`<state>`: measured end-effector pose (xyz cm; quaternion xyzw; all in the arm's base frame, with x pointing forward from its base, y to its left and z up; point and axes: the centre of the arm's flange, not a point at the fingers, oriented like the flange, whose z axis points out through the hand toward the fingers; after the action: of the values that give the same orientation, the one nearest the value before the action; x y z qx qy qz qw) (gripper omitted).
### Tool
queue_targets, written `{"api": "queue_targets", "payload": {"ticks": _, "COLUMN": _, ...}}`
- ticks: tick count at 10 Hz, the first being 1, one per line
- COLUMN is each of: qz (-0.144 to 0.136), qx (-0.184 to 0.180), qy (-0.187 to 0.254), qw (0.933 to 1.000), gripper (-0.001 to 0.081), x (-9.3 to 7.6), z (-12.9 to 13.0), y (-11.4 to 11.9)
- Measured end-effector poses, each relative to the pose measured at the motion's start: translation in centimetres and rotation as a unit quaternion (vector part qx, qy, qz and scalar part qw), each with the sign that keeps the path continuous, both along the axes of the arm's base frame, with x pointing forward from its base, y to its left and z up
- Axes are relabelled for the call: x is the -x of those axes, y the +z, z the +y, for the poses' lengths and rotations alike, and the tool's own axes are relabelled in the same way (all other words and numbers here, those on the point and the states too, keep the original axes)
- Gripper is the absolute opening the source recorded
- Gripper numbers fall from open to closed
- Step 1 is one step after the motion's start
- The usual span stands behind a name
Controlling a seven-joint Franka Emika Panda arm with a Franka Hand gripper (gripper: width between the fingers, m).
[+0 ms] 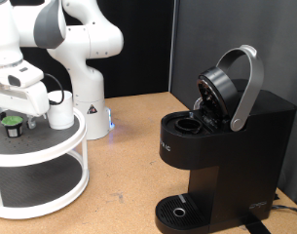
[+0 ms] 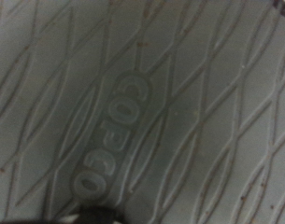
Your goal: Make a cup of coffee with the keurig machine
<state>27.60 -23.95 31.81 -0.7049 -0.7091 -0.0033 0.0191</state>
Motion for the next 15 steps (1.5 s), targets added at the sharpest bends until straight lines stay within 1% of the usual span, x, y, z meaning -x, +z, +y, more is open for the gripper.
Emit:
{"api": "queue_targets", "payload": {"ticks": 3, "qz": -0.003, "qx": -0.002, "qy": 0.0, "qw": 1.0, "gripper": 0.0803, "x": 0.1, "z": 0.0, "y": 0.1}}
{"api": "queue_targets", "payload": {"ticks": 4, "qz": -0.004, "qx": -0.002, "qy": -0.001, "qw": 1.0, "gripper": 0.0687, "x": 0.1, "z": -0.1, "y": 0.1}}
{"api": "queue_targets", "payload": {"ticks": 5, "qz": -0.005, "qx": -0.002, "qy": -0.001, "qw": 1.0, "gripper": 0.0551, "x": 0.1, "z": -0.1, "y": 0.2}}
{"api": "queue_targets", "payload": {"ticks": 6, "qz": -0.007, "qx": -0.002, "qy": -0.002, "qw": 1.0, "gripper": 0.0551, "x": 0.1, "z": -0.2, "y": 0.3}}
{"api": "queue_targets", "payload": {"ticks": 7, "qz": -0.007, "qx": -0.002, "qy": -0.003, "qw": 1.0, "gripper": 0.0481, "x": 0.1, "z": -0.3, "y": 0.3}}
{"api": "queue_targets", "payload": {"ticks": 10, "qz": -0.011, "qx": -0.01, "qy": -0.006, "qw": 0.9999, "gripper": 0.0481, "x": 0.1, "z": -0.6, "y": 0.9}}
{"api": "queue_targets", "payload": {"ticks": 12, "qz": -0.016, "qx": -0.024, "qy": -0.006, "qw": 0.9996, "gripper": 0.0481, "x": 0.3, "z": -1.0, "y": 2.3}}
{"api": "queue_targets", "payload": {"ticks": 15, "qz": -0.03, "qx": -0.027, "qy": -0.003, "qw": 0.9992, "gripper": 0.0471, "x": 0.5, "z": -1.8, "y": 5.0}}
